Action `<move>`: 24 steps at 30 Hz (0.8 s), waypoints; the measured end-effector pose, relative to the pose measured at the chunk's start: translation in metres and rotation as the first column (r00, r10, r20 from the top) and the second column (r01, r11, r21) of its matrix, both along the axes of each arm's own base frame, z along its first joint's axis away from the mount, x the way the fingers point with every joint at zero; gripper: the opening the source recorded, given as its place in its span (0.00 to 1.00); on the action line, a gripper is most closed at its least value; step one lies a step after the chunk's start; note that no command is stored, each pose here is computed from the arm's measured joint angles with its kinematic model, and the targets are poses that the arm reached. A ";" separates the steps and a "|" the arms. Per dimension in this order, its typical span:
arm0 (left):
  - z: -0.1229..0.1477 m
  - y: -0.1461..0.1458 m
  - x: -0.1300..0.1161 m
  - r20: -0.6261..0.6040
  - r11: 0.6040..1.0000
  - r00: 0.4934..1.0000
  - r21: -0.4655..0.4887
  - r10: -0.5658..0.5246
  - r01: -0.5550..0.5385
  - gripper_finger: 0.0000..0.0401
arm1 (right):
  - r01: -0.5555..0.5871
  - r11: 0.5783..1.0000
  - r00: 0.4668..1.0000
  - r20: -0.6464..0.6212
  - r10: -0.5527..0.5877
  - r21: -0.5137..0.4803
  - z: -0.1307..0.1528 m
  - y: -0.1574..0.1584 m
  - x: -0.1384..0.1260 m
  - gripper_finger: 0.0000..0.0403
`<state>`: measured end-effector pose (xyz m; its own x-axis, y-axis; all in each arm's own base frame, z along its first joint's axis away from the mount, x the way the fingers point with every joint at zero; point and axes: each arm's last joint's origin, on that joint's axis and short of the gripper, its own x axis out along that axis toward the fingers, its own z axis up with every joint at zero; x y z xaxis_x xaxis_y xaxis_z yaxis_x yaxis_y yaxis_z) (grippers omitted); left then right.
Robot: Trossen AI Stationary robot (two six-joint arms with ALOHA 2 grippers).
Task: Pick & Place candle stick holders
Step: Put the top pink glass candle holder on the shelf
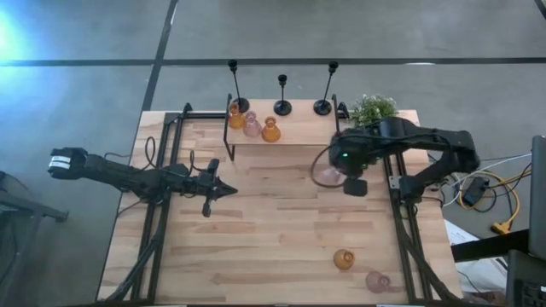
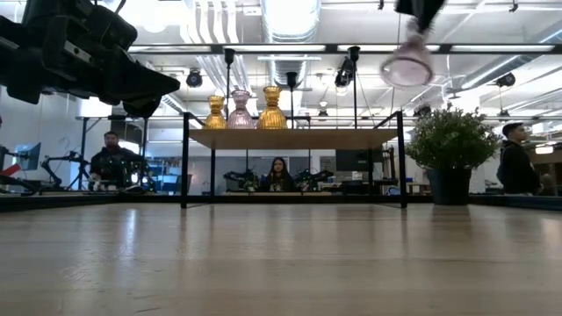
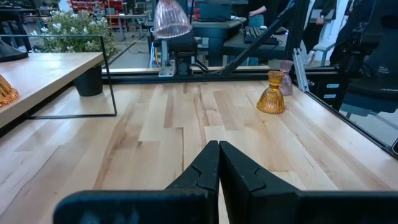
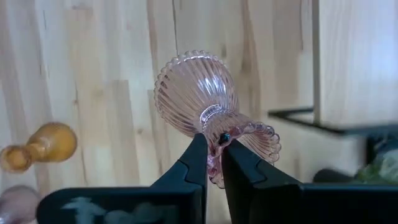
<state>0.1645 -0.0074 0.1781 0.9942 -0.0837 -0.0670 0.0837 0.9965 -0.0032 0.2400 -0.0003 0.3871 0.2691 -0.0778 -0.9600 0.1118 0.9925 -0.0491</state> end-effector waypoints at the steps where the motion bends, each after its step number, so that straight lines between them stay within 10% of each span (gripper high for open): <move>1: 0.000 0.000 0.000 0.000 1.000 1.000 0.000 0.001 -0.001 0.03 | -0.016 1.000 1.000 -0.006 0.016 -0.010 0.002 0.000 0.008 0.05; 24: 0.000 0.000 0.000 -0.001 1.000 1.000 0.000 0.001 -0.001 0.03 | -0.169 0.955 0.985 -0.067 0.158 -0.245 0.003 -0.119 0.115 0.05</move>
<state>0.1645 -0.0073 0.1780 0.9942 -0.0830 -0.0683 0.0830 0.9965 -0.0030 0.3547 -0.1192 0.3900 0.2539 -0.2747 -0.9274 -0.0593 0.9526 -0.2984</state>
